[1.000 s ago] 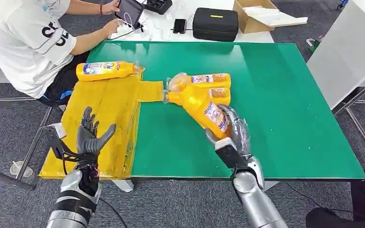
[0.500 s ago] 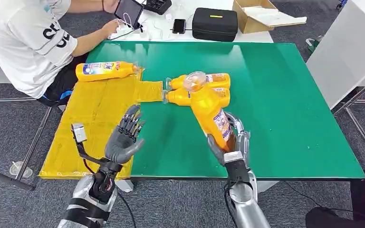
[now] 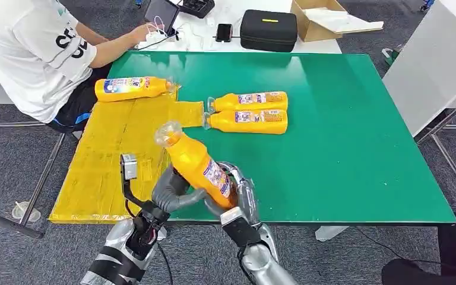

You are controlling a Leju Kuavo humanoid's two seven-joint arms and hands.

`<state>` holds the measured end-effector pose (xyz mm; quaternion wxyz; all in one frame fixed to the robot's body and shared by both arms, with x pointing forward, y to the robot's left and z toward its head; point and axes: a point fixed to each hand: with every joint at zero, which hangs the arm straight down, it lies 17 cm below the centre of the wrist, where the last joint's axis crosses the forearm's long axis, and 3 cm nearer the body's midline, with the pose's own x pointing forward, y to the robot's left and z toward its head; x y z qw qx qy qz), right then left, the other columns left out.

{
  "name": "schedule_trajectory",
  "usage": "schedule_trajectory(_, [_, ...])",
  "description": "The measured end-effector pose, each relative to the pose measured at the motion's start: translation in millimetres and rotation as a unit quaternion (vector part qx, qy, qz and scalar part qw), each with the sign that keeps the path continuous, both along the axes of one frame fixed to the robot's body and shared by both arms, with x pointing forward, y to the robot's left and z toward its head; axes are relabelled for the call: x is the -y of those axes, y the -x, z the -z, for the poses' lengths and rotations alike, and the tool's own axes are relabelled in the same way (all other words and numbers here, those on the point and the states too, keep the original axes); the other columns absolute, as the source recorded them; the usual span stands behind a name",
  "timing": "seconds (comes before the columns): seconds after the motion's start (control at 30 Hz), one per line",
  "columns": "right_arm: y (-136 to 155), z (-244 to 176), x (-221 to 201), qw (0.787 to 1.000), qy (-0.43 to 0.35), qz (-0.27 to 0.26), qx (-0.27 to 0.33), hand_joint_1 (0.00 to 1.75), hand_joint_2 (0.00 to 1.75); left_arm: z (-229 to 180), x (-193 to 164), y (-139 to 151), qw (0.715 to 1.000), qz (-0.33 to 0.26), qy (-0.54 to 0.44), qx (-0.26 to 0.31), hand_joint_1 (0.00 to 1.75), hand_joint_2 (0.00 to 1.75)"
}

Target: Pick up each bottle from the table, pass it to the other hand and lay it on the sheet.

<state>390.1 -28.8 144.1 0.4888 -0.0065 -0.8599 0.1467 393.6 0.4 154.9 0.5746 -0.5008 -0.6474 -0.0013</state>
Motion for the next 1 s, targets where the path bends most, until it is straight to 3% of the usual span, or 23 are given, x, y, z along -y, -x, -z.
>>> schedule_trajectory(0.47, [9.9, 28.6, -46.0, 0.997, 0.049, -0.062, -0.021, 1.75, 1.75, 20.3, -16.7, -6.7, 0.997, 0.003, 0.042, -0.061, 0.05, 1.75])
schedule_trajectory(0.5, [9.5, 30.4, -46.3, 0.996, 0.051, -0.062, -0.023, 1.75, 1.75, 21.0, -18.1, -7.0, 0.997, 0.001, 0.046, -0.064, 0.26, 1.75])
schedule_trajectory(0.53, [9.0, 31.8, -46.9, 0.996, 0.053, -0.063, -0.024, 1.75, 1.75, 22.0, -20.0, -7.7, 0.997, -0.001, 0.049, -0.067, 1.24, 1.75])
schedule_trajectory(0.57, [8.7, 33.3, -47.4, 0.996, 0.056, -0.064, -0.026, 1.75, 1.75, 23.4, -21.5, -8.2, 0.996, -0.004, 0.05, -0.07, 1.75, 1.75])
schedule_trajectory(1.0, [7.4, 43.6, -51.7, 0.995, 0.072, -0.066, -0.034, 1.73, 1.75, 34.2, -29.7, -8.5, 0.995, -0.04, 0.036, -0.083, 1.75, 1.75])
